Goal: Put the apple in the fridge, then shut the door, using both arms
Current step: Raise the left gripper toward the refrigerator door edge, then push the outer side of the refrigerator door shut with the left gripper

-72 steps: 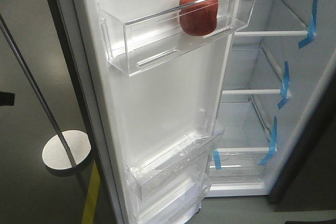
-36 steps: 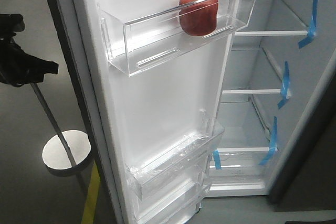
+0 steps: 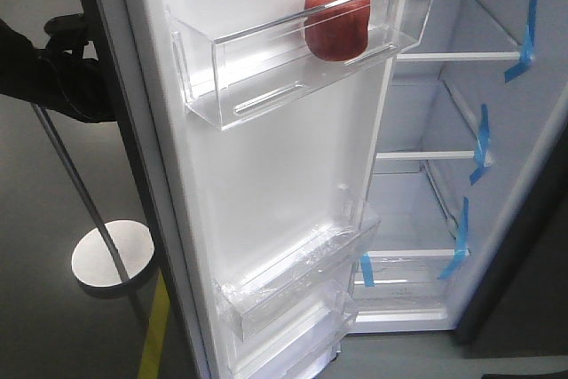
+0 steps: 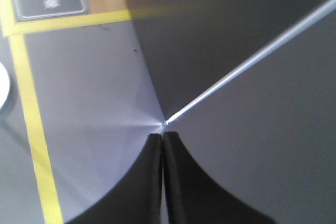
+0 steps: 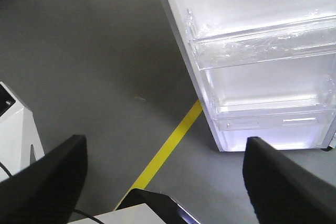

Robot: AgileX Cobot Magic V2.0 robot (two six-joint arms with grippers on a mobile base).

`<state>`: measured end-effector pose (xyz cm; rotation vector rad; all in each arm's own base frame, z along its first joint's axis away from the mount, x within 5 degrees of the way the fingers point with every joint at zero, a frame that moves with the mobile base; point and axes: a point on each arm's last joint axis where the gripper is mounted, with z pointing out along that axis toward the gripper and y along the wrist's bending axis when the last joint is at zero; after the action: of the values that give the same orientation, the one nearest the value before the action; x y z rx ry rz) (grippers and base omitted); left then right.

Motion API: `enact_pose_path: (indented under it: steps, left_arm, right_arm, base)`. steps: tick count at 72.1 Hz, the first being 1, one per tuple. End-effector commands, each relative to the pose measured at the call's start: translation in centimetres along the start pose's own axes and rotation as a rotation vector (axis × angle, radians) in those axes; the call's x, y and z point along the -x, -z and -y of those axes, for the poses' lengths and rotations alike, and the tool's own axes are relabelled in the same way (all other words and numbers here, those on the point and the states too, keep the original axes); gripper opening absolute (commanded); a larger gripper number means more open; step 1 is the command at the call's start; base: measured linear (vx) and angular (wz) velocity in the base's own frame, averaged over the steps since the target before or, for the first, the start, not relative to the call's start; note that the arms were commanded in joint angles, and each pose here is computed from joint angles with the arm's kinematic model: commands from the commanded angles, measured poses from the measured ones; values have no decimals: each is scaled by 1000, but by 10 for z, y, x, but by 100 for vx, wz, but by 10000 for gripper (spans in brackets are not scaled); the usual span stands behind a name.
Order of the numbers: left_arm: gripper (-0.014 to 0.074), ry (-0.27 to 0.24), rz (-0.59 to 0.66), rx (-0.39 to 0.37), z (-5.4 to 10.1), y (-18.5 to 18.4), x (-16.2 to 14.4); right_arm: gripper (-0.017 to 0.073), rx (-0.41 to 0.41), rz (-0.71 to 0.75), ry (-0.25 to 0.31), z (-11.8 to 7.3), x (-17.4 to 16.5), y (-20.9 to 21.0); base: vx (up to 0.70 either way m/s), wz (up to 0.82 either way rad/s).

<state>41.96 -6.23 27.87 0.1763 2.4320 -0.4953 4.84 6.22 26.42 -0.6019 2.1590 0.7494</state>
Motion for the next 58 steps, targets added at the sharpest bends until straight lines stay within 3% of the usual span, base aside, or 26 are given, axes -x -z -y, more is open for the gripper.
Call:
enact_pose_path:
  steps: [1, 21, 58]
  left_arm:
    - [-6, -83, 57, -62, 28, 22, 12]
    - [-6, -170, 21, -143, 69, 12, 4]
    - [-6, -333, 130, -512, 179, 7, -14]
  right_arm:
    - [579, 7, 65, -10, -2, 10, 3]
    - [579, 7, 65, -10, -2, 10, 3]
    - [579, 7, 65, -10, -2, 10, 3]
  base:
    - [0, 0]
    - [0, 0]
    - [0, 0]
